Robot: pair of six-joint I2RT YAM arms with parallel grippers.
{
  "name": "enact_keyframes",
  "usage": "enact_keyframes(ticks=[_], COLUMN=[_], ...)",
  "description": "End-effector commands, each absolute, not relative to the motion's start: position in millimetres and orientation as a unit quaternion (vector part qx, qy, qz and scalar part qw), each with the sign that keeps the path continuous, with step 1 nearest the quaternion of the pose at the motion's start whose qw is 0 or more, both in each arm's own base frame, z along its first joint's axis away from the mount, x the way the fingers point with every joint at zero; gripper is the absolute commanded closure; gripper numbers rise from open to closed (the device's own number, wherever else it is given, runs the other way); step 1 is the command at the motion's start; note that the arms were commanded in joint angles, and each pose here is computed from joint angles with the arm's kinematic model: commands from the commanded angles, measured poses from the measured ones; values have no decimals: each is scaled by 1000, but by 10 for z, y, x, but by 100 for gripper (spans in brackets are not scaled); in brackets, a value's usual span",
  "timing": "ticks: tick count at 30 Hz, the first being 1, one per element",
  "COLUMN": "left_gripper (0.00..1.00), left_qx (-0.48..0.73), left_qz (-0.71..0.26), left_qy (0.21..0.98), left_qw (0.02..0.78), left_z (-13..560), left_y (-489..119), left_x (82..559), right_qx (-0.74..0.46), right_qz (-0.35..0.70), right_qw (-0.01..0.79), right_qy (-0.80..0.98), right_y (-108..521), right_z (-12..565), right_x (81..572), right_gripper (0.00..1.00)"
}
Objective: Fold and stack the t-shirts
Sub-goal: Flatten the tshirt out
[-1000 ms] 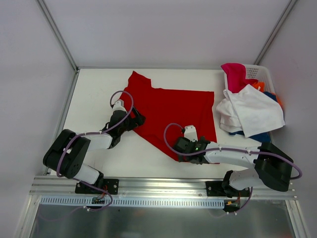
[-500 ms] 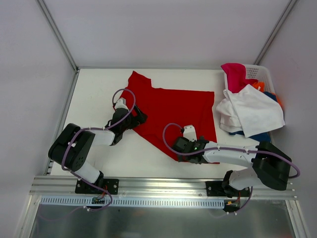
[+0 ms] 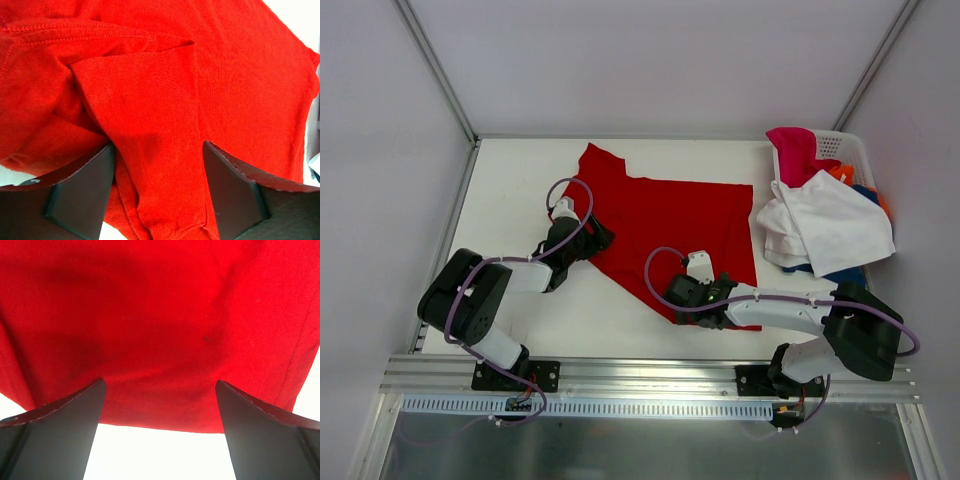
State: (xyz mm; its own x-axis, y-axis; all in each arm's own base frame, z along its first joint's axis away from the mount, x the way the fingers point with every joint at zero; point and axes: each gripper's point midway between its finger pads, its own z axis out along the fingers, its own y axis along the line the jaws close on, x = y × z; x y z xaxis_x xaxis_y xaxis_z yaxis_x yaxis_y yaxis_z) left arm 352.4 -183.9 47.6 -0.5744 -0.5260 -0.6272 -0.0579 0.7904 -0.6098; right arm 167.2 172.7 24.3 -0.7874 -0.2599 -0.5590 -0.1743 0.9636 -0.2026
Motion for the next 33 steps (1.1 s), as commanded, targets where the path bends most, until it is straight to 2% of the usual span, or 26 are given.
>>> enact_keyframes(ticks=[1,4,5,14,17,18,20,21,29,33], left_gripper=[32,37,43,57,66,79,97,100,100,100], left_qx=[-175,-175,-176,-176,-175,-177,-180,-182,-175,-171], left_qz=[-291,-289,-289,-287,-286,-284,-279,-273,-267,-255], left_qy=[823,825,825,827,827,828,830,834,839,831], left_qw=[455,453,453,450,452,450,448,444,440,463], left_z=[762,743,737,717,728,724,701,678,710,1090], left_y=[-1860,-1856,-1852,-1843,-1839,-1835,-1819,-1815,-1817,-1733], left_x=[3656,3648,3645,3617,3625,3627,3633,3634,3629,3563], right_qx=[-119,-119,-121,-120,-121,-121,-121,-121,-123,-124], right_qz=[-75,-74,-76,-78,-78,-79,-80,-80,-82,-81], right_qw=[308,308,307,306,307,307,307,308,308,312], right_qy=[941,941,941,941,941,941,941,940,940,939], right_y=[1772,1772,1762,1758,1762,1758,1753,1752,1745,1774], right_z=[252,247,240,223,230,231,232,233,251,285], right_x=[1702,1699,1694,1681,1682,1683,1683,1685,1684,1708], right_gripper=[3,3,3,3,3,3,3,3,3,3])
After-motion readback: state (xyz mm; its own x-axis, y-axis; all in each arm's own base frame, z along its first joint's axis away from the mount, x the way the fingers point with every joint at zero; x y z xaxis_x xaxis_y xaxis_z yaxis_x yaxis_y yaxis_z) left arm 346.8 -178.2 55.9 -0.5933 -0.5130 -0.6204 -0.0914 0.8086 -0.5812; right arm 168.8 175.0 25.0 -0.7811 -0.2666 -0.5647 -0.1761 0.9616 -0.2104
